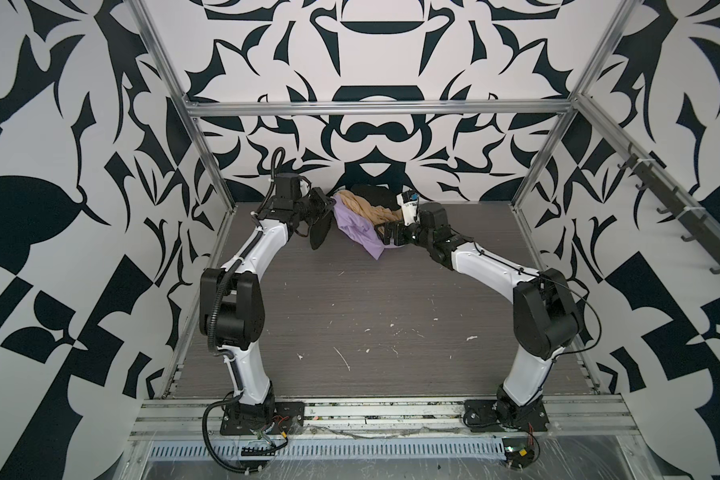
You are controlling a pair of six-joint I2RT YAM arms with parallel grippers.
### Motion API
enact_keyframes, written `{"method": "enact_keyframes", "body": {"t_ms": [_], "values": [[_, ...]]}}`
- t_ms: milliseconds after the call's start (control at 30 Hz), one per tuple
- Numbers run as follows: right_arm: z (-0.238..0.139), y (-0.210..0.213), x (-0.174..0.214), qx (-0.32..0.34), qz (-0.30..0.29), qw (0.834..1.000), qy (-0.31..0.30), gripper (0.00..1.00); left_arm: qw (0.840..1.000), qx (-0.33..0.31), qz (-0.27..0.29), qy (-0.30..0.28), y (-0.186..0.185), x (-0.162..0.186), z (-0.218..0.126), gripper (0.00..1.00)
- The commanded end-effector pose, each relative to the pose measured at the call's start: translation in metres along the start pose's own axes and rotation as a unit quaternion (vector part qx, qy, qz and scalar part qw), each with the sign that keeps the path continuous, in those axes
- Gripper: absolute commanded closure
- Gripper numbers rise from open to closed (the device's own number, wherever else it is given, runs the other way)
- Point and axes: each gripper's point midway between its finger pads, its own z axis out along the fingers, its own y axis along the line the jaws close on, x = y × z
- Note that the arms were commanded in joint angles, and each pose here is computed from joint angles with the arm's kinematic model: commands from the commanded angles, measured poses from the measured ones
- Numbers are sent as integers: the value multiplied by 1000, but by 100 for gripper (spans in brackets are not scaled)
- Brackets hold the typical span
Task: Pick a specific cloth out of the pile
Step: 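Grasp the lavender shirt with the right gripper and lift it with both grippers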
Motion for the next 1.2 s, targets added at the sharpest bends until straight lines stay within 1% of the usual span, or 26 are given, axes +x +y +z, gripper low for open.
{"method": "enact_keyframes", "body": {"t_ms": [0,400,467,533,600,733,833,900,1033,1167], "values": [[-16,11,-26,-3,-33,999,-31,1,999,50,-2,-8,-44,-15,-15,100],[-31,14,-26,-2,-52,998,-31,1,997,65,-34,-18,-66,-18,-31,100],[-32,15,-26,-2,-53,998,-32,1,997,74,-31,-21,-73,-19,-32,100],[-33,16,-25,-3,-52,998,-32,1,996,91,-20,-13,-86,-19,-33,100],[-35,19,-24,-12,-55,998,-34,1,994,103,-22,-2,-93,-18,-33,100],[-41,27,-23,-35,-73,995,-57,1,993,112,-28,16,-97,-14,-31,100],[-45,32,-22,-49,-102,991,-75,1,993,112,-35,23,-96,-12,-30,100],[-48,28,-24,-39,-108,990,-87,1,992,111,-43,28,-95,-10,-30,100],[-48,28,-24,-36,-116,989,-84,1,992,105,-59,37,-96,-8,-33,100],[-49,33,-24,-48,-119,988,-85,1,990,127,-56,37,-110,-10,-38,100]]}}
